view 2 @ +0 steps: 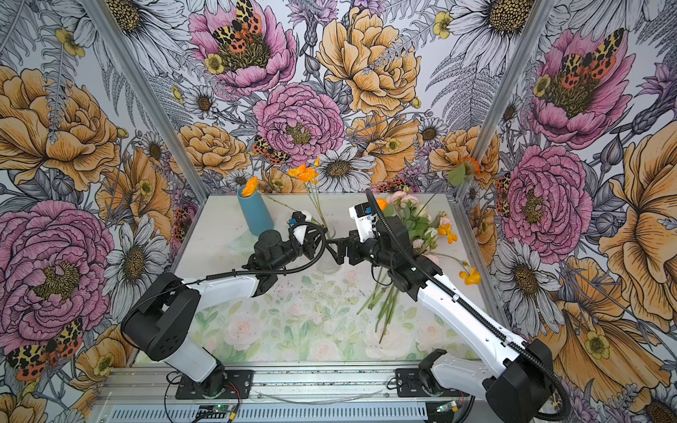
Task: Arrange flowers in a vase
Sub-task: Place the flower in the vase.
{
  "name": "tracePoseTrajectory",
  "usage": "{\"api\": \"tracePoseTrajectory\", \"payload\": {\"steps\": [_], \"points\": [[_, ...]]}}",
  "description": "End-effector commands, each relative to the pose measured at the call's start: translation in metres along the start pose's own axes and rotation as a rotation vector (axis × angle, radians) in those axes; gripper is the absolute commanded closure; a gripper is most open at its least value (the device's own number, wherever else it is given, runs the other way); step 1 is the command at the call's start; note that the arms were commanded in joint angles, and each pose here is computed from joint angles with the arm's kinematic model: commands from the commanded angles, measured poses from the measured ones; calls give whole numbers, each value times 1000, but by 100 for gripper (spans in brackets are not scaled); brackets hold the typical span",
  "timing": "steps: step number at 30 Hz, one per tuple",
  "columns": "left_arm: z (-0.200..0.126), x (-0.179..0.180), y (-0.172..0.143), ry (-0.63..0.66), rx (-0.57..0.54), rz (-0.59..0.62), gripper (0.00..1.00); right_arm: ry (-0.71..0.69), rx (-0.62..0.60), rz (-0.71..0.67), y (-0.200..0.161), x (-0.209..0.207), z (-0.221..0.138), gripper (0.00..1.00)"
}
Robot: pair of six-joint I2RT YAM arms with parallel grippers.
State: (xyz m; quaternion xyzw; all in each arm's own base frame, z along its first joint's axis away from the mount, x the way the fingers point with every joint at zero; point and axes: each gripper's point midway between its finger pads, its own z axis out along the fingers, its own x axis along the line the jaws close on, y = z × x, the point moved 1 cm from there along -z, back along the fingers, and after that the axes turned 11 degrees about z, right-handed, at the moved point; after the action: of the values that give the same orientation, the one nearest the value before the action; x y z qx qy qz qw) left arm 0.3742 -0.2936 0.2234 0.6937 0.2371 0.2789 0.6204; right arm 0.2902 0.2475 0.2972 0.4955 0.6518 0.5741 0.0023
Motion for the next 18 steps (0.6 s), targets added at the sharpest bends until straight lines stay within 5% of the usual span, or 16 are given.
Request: {"api": "tracePoseTrajectory", "payload": {"steps": [1,10,18], "points": [[-6,-2,0,15,10,15,74,18,-23,-27,10,9,-1,1],[-15,7,3,101,40,14,52,17,-13,-29,8,8,3,1],[-19,7,3,122,53,10,43,20,-9,-33,7,9,4,1]]}}
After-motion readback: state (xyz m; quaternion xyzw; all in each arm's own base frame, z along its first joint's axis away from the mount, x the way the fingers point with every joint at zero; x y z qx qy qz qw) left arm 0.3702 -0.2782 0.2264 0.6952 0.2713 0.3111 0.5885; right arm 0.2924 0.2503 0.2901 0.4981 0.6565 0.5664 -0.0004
